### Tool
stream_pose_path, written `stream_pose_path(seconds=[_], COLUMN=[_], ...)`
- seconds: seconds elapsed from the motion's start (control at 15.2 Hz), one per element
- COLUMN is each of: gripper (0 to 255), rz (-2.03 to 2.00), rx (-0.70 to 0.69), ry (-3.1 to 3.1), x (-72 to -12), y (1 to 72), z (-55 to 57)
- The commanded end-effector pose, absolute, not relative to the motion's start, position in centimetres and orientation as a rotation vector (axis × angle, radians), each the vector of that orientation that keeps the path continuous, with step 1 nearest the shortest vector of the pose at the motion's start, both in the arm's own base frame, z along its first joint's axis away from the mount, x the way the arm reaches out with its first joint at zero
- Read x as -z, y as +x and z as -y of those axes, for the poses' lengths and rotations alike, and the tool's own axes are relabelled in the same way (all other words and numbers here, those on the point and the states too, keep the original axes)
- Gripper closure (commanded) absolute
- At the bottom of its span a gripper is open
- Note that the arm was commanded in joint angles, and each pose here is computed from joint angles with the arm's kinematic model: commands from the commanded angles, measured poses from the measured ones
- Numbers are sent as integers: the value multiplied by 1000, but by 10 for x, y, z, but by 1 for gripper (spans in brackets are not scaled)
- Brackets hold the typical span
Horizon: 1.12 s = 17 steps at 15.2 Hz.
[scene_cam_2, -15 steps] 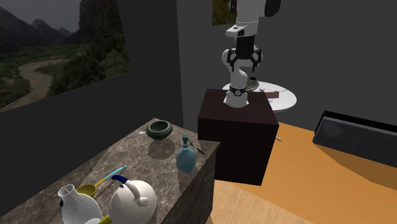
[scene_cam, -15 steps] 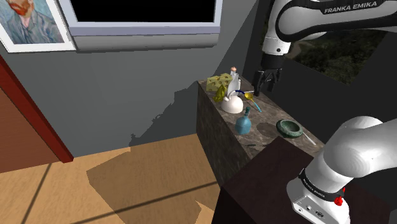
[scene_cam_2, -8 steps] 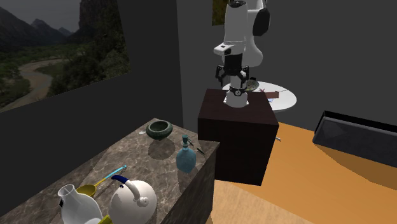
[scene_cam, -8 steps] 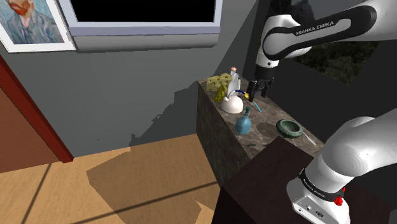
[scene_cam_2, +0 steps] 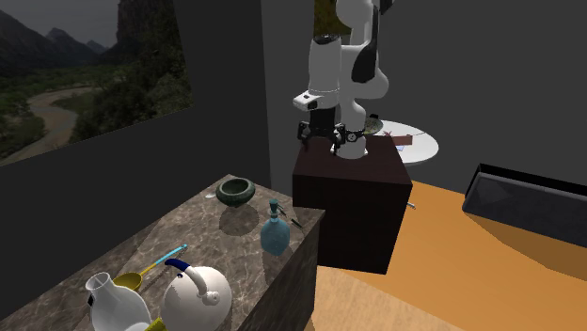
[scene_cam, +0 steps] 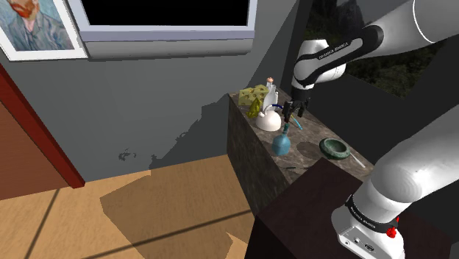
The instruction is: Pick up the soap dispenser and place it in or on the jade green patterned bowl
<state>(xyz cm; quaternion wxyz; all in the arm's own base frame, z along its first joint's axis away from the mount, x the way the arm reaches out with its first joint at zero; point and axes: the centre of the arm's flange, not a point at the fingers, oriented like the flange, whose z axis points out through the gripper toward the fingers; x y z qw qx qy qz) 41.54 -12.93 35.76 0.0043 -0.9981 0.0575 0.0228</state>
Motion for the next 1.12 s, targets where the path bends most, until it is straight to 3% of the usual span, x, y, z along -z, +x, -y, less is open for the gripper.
stream_pose_path(seconds=[0.0, 1.06], gripper=[0, 0], rz=[-185, -228], rx=[-59, 10], ry=[-3135, -3179], x=[-338, -211], y=[427, 502], z=[144, 252])
